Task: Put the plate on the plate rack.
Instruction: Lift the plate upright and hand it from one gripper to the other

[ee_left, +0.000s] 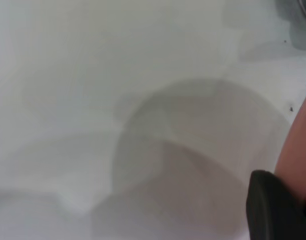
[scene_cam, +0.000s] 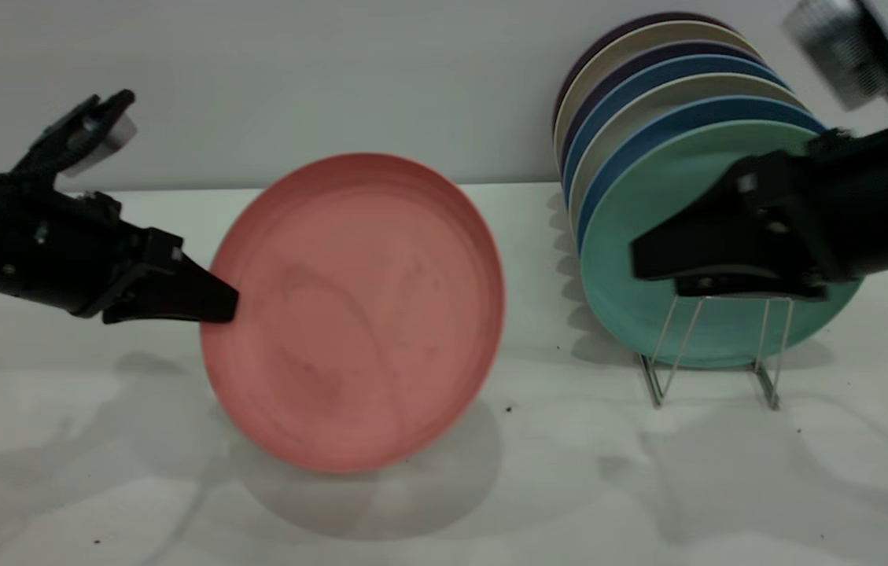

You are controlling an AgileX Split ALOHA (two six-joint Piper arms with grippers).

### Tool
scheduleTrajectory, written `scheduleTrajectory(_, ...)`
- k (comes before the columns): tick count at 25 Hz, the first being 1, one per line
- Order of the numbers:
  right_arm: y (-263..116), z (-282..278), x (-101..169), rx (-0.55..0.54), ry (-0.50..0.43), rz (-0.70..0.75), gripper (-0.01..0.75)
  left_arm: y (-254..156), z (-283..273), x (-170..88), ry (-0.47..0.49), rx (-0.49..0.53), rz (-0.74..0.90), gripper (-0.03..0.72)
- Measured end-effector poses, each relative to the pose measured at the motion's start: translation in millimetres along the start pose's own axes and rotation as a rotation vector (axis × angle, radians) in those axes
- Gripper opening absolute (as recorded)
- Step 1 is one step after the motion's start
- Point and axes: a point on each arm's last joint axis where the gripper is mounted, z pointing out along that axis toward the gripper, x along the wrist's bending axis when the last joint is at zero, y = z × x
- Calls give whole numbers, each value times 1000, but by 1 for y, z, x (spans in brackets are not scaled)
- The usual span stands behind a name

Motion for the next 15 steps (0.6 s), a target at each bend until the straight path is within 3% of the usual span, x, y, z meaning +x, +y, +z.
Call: scheduleTrajectory(15, 4, 31, 3, 46, 43, -27, 494, 15, 10, -17, -5, -11, 2, 14)
